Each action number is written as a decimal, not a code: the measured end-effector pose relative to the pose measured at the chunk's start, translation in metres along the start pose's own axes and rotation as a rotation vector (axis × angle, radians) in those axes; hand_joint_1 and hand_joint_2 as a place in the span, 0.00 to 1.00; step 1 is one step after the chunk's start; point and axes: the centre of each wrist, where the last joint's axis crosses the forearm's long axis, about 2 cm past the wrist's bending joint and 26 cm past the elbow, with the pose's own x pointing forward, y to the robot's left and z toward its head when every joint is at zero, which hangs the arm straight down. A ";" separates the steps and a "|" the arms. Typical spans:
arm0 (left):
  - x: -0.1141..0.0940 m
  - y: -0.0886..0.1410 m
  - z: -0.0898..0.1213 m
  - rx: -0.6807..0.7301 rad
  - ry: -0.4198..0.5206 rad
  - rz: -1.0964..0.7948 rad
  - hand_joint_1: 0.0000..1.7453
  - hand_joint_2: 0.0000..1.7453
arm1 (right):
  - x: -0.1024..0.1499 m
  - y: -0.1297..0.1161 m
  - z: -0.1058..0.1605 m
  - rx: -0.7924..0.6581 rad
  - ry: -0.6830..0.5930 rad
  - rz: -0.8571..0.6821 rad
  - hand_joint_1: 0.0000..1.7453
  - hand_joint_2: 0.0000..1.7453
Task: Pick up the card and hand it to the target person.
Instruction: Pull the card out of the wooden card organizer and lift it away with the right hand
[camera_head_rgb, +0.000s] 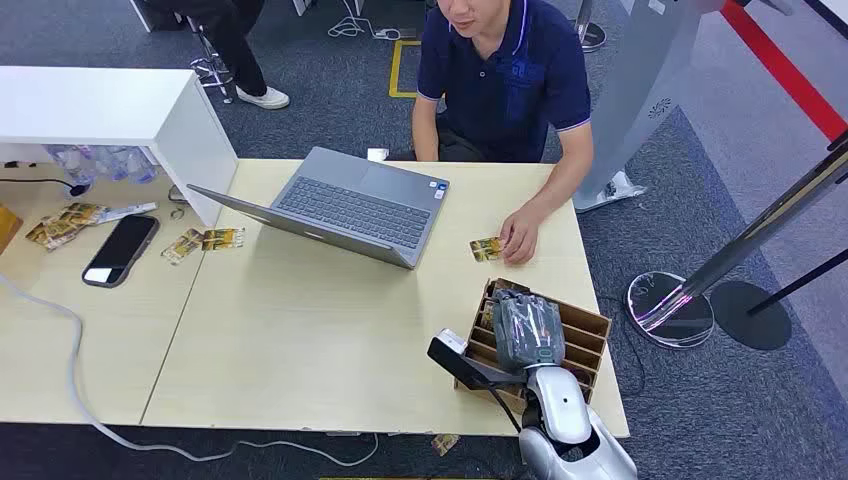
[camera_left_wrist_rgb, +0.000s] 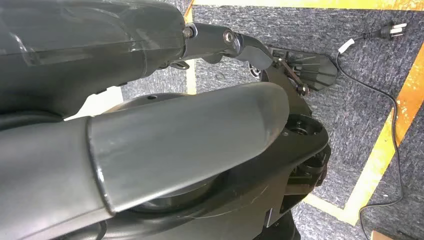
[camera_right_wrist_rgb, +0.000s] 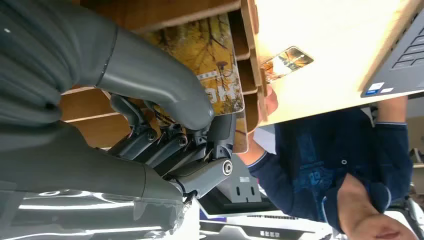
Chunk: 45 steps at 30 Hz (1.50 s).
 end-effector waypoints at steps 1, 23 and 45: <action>0.000 0.000 0.000 0.000 0.000 0.000 0.00 0.00 | 0.000 0.000 0.000 -0.001 0.000 0.000 1.00 1.00; 0.000 0.000 0.000 0.001 0.006 -0.001 0.00 0.00 | 0.009 -0.030 -0.002 -0.137 -0.036 -0.002 1.00 1.00; 0.002 0.004 0.000 -0.019 0.020 -0.050 0.00 0.00 | -0.015 -0.088 -0.053 -0.310 -0.021 0.069 1.00 1.00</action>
